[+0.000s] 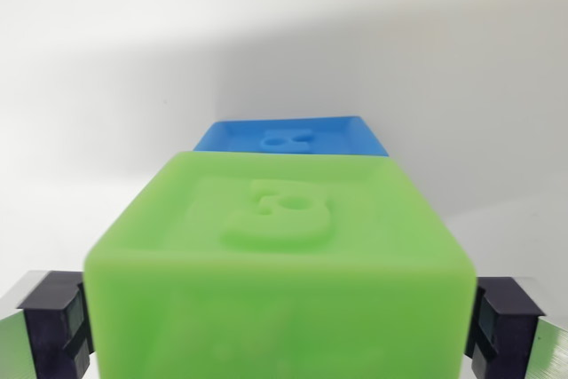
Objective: Stack cube
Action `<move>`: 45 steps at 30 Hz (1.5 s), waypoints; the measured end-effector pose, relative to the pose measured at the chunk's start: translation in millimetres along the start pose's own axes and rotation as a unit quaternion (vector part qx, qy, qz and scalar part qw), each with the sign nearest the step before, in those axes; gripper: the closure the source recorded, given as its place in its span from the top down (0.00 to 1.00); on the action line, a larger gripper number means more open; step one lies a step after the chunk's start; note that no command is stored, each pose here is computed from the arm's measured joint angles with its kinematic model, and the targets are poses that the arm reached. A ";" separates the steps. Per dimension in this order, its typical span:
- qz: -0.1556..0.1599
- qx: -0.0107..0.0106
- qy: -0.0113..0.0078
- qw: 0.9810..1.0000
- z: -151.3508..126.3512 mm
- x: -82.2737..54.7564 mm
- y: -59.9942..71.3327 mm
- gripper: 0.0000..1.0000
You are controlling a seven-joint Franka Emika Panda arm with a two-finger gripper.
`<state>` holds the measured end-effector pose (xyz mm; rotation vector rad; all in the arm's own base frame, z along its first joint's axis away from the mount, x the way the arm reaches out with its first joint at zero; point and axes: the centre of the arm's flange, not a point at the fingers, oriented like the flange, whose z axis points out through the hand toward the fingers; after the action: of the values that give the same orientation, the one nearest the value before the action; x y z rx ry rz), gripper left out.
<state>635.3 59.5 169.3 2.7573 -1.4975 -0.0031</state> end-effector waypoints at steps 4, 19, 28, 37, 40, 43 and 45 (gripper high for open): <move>0.000 0.000 0.000 1.000 -0.1 0.0 0.0 1.00; 0.000 0.002 0.001 1.000 -25.3 0.6 -1.1 1.00; 0.000 0.002 0.001 1.000 -54.7 0.7 -0.9 1.00; 0.000 0.002 0.002 1.000 -88.1 0.4 -0.2 1.00; 0.000 0.002 0.002 1.000 -101.0 0.4 0.0 1.00; 0.000 0.003 0.002 1.000 -112.7 0.4 0.0 1.00; 0.000 0.002 0.002 1.000 -121.6 0.3 0.3 1.00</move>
<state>635.7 59.4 290.9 2.7586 -1.4992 0.0052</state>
